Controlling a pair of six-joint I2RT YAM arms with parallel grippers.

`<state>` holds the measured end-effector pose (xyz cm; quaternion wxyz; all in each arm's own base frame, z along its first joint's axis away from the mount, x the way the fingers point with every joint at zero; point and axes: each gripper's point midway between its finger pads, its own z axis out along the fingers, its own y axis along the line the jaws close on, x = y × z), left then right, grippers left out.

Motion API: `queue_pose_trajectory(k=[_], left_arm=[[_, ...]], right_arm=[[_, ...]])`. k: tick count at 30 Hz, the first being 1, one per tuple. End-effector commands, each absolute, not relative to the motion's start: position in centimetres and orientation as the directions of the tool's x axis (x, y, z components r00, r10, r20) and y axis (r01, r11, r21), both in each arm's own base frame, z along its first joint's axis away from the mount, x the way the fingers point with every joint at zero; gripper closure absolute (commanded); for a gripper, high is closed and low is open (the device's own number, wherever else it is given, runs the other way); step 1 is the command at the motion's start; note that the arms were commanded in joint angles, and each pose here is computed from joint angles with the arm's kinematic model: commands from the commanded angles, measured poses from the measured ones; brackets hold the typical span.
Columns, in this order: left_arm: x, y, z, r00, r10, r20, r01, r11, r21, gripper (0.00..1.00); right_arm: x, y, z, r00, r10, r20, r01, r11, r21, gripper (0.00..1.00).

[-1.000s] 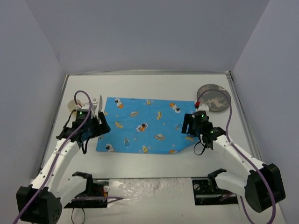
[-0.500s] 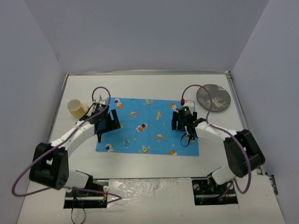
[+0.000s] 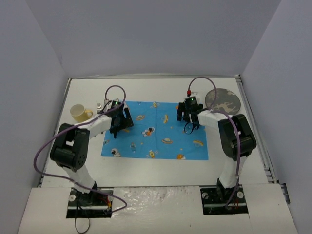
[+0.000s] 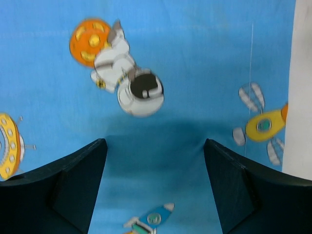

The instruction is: Set the dinner table for one person

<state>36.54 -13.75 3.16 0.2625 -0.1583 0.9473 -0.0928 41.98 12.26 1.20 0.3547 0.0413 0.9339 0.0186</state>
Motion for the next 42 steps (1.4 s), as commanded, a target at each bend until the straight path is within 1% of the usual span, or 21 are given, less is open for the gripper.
queue_pose_trajectory(k=[1, 4, 9, 12, 13, 19, 23, 31, 37, 42], left_arm=[[38.2, -15.4, 1.3, -0.824, -0.384, -0.417, -0.278, 0.914, -0.294, 0.25], [39.2, -15.7, 1.1, -0.825, -0.388, -0.41, -0.285, 0.913, -0.291, 0.25], [38.8, -15.6, 0.8, -0.829, -0.404, -0.387, -0.311, 0.908, -0.281, 0.25], [37.5, -14.2, 0.4, -0.814, -0.433, -0.386, -0.355, 0.898, -0.26, 0.25], [37.5, -13.6, 0.5, -0.799, -0.446, -0.403, -0.374, 0.894, -0.248, 0.25], [37.9, -11.8, 0.2, -0.8, -0.462, -0.383, -0.405, 0.886, -0.224, 0.25], [39.1, -12.0, 0.9, -0.792, -0.469, -0.391, -0.401, 0.882, -0.246, 0.25], [40.6, -12.2, 2.6, -0.776, -0.468, -0.423, -0.385, 0.883, -0.27, 0.24], [42.3, -12.1, 4.6, -0.774, -0.419, -0.475, -0.332, 0.907, -0.259, 0.24], [43.5, -12.3, 4.6, -0.776, -0.398, -0.489, -0.306, 0.916, -0.259, 0.24]], right_arm=[[43.9, 12.0, -1.3, -0.79, 0.083, -0.607, 0.038, 0.996, 0.087, 0.23], [45.5, 11.7, -1.6, -0.791, 0.083, -0.606, 0.04, 0.996, 0.085, 0.23], [47.5, 10.9, -2.2, -0.801, 0.067, -0.595, 0.033, 0.997, 0.068, 0.23], [48.6, 10.4, -1.8, -0.791, 0.081, -0.606, 0.045, 0.996, 0.075, 0.23], [48.8, 10.0, -1.9, -0.792, 0.088, -0.604, 0.052, 0.996, 0.077, 0.24], [50.7, 8.7, -1.9, -0.792, 0.121, -0.598, 0.072, 0.992, 0.106, 0.24], [52.3, 8.6, -1.7, -0.798, 0.1, -0.594, 0.044, 0.993, 0.109, 0.23], [53.7, 8.5, -3.3, -0.829, 0.091, -0.552, 0.034, 0.993, 0.112, 0.23], [54.3, 8.1, -2.4, -0.82, 0.103, -0.564, 0.044, 0.992, 0.117, 0.23], [54.2, 6.5, -1.1, -0.807, 0.121, -0.578, 0.07, 0.991, 0.11, 0.23]])
